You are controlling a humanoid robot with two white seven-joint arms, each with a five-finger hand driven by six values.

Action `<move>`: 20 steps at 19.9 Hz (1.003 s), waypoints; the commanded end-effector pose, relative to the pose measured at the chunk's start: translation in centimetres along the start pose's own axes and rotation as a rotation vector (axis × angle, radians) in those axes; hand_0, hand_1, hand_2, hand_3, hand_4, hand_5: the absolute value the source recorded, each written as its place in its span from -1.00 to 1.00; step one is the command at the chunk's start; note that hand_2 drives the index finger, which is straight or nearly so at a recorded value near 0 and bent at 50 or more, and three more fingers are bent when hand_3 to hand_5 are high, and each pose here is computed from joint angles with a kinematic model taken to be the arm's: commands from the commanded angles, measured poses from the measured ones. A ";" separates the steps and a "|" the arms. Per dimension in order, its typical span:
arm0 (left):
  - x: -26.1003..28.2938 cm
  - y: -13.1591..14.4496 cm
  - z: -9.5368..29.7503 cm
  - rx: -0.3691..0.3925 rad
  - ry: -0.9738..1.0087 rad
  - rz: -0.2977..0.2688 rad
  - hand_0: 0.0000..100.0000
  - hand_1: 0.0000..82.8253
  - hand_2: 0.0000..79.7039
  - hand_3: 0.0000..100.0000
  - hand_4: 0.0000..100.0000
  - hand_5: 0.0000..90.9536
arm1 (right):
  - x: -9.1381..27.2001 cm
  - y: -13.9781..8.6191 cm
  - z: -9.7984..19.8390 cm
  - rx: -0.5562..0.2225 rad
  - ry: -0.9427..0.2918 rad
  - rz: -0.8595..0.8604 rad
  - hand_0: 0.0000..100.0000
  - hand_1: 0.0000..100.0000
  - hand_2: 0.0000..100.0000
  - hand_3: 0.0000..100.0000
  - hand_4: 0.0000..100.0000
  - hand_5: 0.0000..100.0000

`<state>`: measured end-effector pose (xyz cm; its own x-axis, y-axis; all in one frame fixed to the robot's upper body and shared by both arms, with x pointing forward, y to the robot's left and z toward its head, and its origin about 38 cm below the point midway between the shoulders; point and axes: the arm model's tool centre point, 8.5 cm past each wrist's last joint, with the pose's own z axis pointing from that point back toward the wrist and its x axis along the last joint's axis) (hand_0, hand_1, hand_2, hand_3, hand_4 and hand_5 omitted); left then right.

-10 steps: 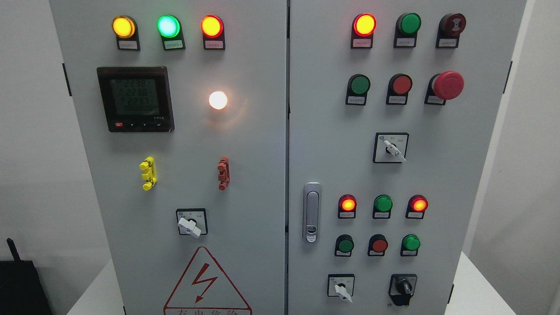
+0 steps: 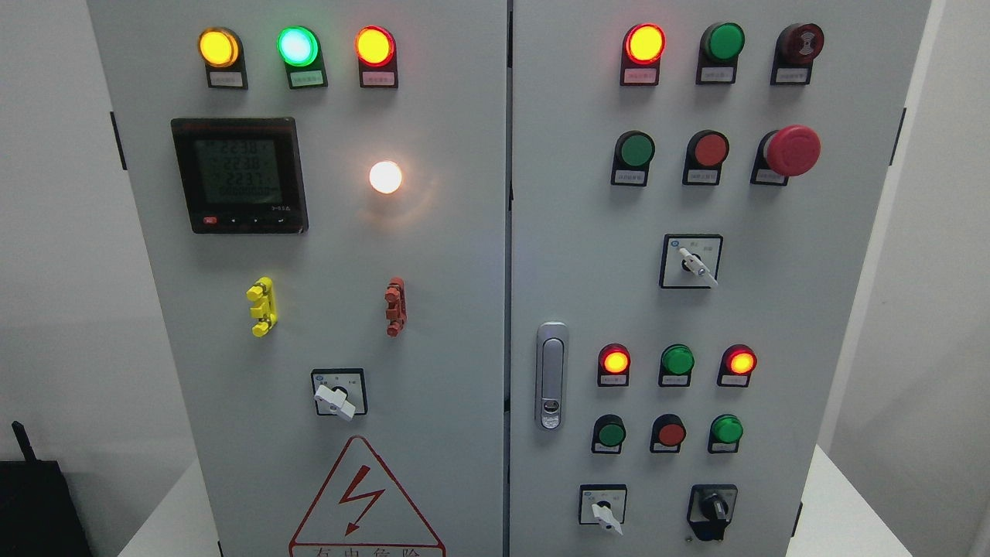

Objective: Trip black knob to open circuit

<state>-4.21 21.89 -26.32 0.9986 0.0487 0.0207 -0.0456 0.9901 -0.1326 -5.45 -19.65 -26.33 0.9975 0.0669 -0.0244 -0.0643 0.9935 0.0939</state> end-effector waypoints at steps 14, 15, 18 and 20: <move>0.0 0.0 0.0 -0.002 0.004 -0.023 -0.76 -0.06 -1.00 -1.00 -1.00 -1.00 | 2.7 0.8 0.0 0.015 -0.150 -0.039 -1.00 -0.88 -1.00 -1.00 -1.00 -1.00; -0.1 0.0 0.0 -0.002 0.006 -0.022 -0.76 -0.06 -1.00 -1.00 -1.00 -1.00 | 3.5 0.9 0.0 0.016 -0.178 -0.046 -1.00 -0.90 -1.00 -1.00 -1.00 -1.00; 0.0 0.0 0.0 -0.002 0.004 -0.023 -0.76 -0.06 -1.00 -1.00 -1.00 -1.00 | 4.9 1.0 0.3 0.027 -0.252 -0.059 -1.00 -0.93 -1.00 -1.00 -1.00 -1.00; -0.1 0.0 0.0 -0.002 0.006 -0.022 -0.76 -0.06 -1.00 -1.00 -1.00 -1.00 | 6.0 1.0 0.7 0.030 -0.312 -0.060 -1.00 -0.95 -1.00 -1.00 -1.00 -1.00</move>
<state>-4.23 21.89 -26.32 0.9986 0.0488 0.0191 -0.0458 0.9901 -0.1325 -2.83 -18.72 -26.24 0.9896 0.0132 0.1430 -0.0302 0.9926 0.1178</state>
